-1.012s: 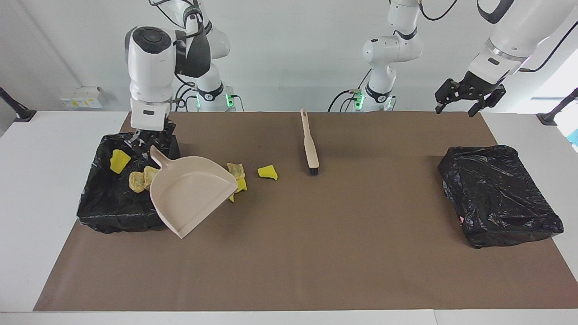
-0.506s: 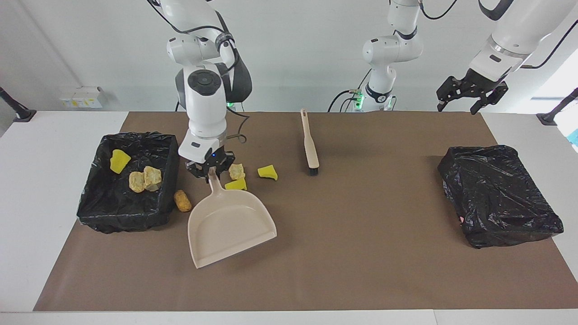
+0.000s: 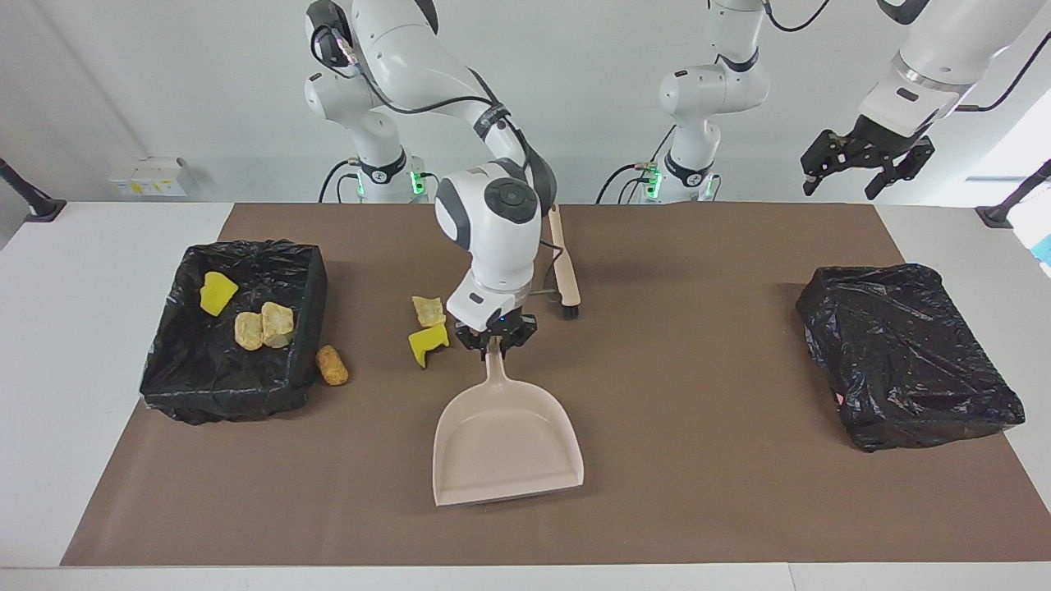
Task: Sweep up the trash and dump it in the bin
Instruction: 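Return the dustpan to the table center with the right gripper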
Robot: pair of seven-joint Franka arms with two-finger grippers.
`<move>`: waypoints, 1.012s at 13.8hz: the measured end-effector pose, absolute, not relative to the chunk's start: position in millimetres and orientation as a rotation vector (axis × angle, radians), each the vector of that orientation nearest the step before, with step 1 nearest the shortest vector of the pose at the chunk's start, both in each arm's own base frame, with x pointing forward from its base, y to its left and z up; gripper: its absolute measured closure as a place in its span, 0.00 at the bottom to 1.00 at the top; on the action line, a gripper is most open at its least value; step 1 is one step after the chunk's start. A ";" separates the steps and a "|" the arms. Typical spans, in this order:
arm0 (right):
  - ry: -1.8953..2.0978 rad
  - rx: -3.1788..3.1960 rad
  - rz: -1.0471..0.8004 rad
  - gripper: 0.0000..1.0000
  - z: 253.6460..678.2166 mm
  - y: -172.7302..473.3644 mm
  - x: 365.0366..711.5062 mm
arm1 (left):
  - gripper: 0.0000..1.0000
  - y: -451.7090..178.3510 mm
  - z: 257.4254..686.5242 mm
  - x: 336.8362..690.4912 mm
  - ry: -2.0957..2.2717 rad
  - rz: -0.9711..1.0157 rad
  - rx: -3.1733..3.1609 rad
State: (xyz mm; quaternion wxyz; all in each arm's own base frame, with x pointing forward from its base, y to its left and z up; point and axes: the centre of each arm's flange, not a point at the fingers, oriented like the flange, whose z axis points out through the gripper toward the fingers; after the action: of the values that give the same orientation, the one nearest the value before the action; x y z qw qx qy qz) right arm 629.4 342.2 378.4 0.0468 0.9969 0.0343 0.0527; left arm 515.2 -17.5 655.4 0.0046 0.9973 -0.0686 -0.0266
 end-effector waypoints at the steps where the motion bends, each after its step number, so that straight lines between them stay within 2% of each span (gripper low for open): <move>1: 0.051 3.065 0.167 0.69 373.6 357.1 631.6 | 0.00 -17.2 655.5 515.4 -0.214 -0.081 3.124; 8: -0.089 3.171 0.137 0.68 334.4 427.3 611.2 | 0.00 -13.7 654.4 518.1 -0.201 -0.063 3.125; 9: -0.086 3.174 0.141 0.62 336.0 432.1 608.5 | 0.00 -14.2 654.4 518.1 -0.203 -0.063 3.125; 14: -0.108 3.178 0.184 0.03 377.4 423.2 612.3 | 0.00 -13.7 654.4 518.1 -0.201 -0.063 3.125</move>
State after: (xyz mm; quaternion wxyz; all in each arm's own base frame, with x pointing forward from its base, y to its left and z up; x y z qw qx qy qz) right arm 612.3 423.2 377.4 -0.0219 0.9975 -0.0339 0.0578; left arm 518.1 -13.7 654.4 0.0046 0.9977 -0.0643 -0.0201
